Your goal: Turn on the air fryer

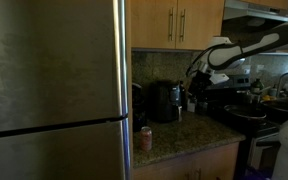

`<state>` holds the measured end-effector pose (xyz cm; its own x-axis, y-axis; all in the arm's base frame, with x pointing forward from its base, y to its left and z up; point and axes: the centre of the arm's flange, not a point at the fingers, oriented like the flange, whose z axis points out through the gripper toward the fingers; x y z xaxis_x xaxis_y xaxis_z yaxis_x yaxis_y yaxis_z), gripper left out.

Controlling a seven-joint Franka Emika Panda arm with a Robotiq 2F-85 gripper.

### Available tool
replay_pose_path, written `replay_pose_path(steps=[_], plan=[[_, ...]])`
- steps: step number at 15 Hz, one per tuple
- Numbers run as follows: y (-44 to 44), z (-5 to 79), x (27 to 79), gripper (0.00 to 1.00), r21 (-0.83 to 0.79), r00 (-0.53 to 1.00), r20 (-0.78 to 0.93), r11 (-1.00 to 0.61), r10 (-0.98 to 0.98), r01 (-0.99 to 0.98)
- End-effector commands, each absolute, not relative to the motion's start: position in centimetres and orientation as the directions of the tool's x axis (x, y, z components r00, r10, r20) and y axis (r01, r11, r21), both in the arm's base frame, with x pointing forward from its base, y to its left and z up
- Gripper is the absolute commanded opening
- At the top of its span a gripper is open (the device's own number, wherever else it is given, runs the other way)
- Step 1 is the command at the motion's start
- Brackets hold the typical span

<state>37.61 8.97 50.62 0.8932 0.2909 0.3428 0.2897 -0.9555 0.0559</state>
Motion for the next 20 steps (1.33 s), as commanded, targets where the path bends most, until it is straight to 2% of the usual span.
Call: replay_pose_path(steps=[1, 7, 8, 12, 17, 20], plan=[[8.9, 46.7, 42.8, 1.0, 0.113, 0.891, 0.339, -0.953, 0.302, 0.28], [6.6, 40.1, 51.7, 1.0, 0.05, 0.884, 0.397, -0.967, 0.248, 0.248], [7.3, 41.7, 47.0, 1.0, 0.066, 0.882, 0.395, -0.966, 0.256, 0.251], [6.9, 39.1, 50.9, 1.0, 0.055, 0.881, 0.396, -0.965, 0.258, 0.258], [8.3, 39.8, 51.3, 1.0, -0.031, 0.827, 0.521, -0.963, 0.213, 0.267], [8.7, 40.5, 50.8, 1.0, -0.023, 0.839, 0.504, -0.968, 0.205, 0.251]])
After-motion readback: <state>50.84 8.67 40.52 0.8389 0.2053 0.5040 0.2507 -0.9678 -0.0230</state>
